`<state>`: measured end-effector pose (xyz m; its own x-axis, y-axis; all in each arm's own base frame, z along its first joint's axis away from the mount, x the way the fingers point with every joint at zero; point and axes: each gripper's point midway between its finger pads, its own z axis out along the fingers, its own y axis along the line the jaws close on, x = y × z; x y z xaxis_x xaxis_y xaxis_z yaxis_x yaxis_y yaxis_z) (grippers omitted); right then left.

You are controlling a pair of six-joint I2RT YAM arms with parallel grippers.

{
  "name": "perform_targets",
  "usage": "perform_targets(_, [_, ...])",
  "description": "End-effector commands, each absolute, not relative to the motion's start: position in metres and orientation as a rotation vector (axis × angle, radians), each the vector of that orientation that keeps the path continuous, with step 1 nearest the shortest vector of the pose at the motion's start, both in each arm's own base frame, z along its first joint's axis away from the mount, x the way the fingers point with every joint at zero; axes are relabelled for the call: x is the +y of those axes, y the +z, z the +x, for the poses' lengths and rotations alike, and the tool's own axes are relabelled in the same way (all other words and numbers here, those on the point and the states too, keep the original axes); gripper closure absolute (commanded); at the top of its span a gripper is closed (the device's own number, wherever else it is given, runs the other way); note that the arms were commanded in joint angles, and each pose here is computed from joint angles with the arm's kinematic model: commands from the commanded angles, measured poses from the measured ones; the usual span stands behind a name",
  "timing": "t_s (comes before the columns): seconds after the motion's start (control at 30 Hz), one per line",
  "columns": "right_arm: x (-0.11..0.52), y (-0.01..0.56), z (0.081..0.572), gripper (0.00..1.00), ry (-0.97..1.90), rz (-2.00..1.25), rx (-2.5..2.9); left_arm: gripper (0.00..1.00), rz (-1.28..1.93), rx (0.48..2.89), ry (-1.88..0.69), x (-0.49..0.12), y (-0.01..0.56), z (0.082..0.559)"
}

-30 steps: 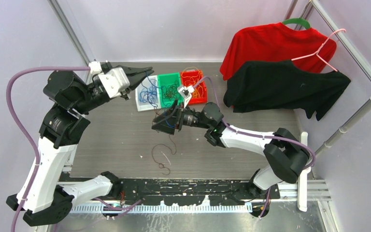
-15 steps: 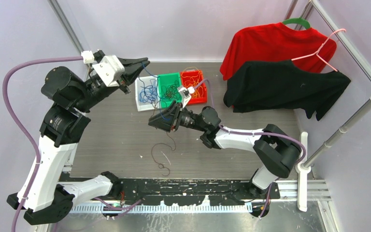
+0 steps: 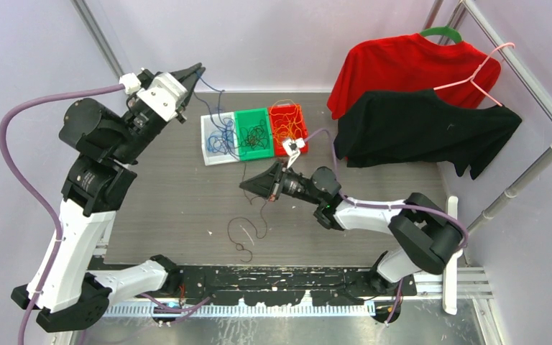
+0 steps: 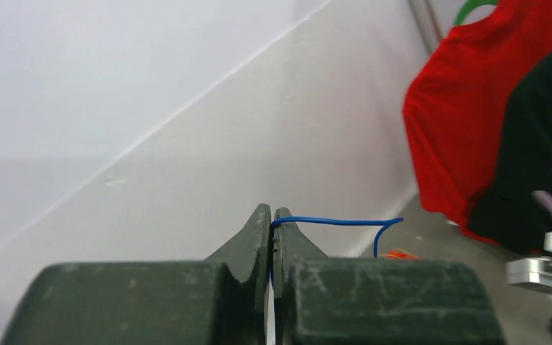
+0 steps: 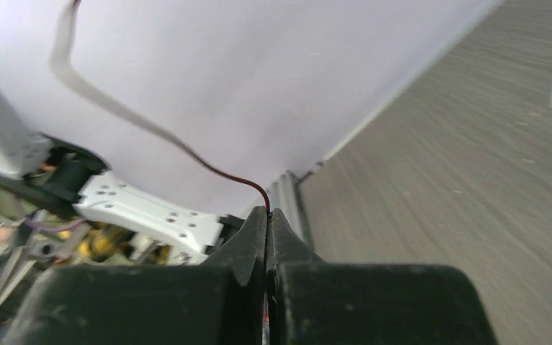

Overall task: Untangle the cables
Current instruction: Untie the cable.

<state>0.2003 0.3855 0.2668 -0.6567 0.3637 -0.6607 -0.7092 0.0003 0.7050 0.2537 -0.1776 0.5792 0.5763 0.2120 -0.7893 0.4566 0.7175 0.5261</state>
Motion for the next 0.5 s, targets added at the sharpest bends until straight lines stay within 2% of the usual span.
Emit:
perform_targets(0.0, [0.362, 0.247, 0.217, 0.99, 1.548, -0.378, 1.592, 1.0, 0.626, 0.799, 0.027, -0.141, 0.642, 0.245])
perform_targets(0.47, [0.309, 0.144, 0.252, 0.99, 0.991, -0.303, 2.067, 1.0, 0.429, 0.614, 0.219, -0.103, 0.704, 0.231])
